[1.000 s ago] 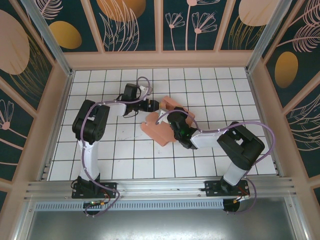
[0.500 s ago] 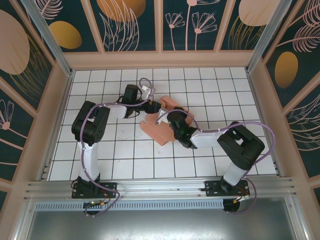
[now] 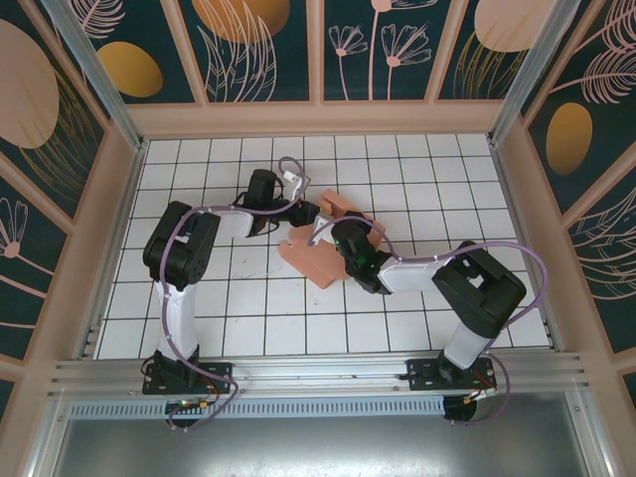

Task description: Fold the paper box

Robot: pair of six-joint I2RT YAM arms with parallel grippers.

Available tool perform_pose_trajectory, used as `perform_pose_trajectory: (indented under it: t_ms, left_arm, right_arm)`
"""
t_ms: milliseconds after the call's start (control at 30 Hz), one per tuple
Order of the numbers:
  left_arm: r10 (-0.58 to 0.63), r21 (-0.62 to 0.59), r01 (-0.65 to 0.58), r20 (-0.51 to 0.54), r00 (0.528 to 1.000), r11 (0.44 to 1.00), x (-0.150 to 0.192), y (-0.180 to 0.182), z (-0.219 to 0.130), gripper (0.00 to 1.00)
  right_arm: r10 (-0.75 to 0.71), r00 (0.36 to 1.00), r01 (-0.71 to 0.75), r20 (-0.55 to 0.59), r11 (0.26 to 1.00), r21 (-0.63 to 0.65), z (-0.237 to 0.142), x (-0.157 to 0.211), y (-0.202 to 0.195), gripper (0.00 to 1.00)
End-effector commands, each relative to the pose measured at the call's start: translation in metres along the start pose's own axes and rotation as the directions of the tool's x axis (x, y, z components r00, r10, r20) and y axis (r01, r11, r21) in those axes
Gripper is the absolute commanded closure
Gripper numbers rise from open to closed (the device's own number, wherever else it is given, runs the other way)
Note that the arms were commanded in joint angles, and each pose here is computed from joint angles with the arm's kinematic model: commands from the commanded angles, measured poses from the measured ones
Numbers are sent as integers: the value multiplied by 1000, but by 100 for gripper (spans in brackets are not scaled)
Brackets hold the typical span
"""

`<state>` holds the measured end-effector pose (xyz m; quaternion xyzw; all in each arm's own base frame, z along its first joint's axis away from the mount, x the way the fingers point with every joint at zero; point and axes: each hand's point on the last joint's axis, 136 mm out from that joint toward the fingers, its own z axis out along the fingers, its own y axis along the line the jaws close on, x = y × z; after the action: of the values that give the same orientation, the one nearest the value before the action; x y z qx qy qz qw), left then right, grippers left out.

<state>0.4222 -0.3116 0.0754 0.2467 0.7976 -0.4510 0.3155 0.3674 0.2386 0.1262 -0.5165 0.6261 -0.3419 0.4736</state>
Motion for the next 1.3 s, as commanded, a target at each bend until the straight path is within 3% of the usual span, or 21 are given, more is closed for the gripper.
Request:
perform_pose_trajectory:
  t_ms: [0,467,1267]
  left_arm:
    - [96,-1,-96,70,993,995,-17,-14,-3,68]
    - [123,-153,-104,116,986,983,-20,10,-5,59]
    - [163,-170,-135,167,972,976,-24,-9,-6,71]
  right_arm:
    - [50,997,-50,57,999,-2,-3,-14,-6,100]
    - [71,996,-69,57,997,-25,-4,-16,-2,100]
    - [80,996,-79,41,997,-24,0,-20,-1,100]
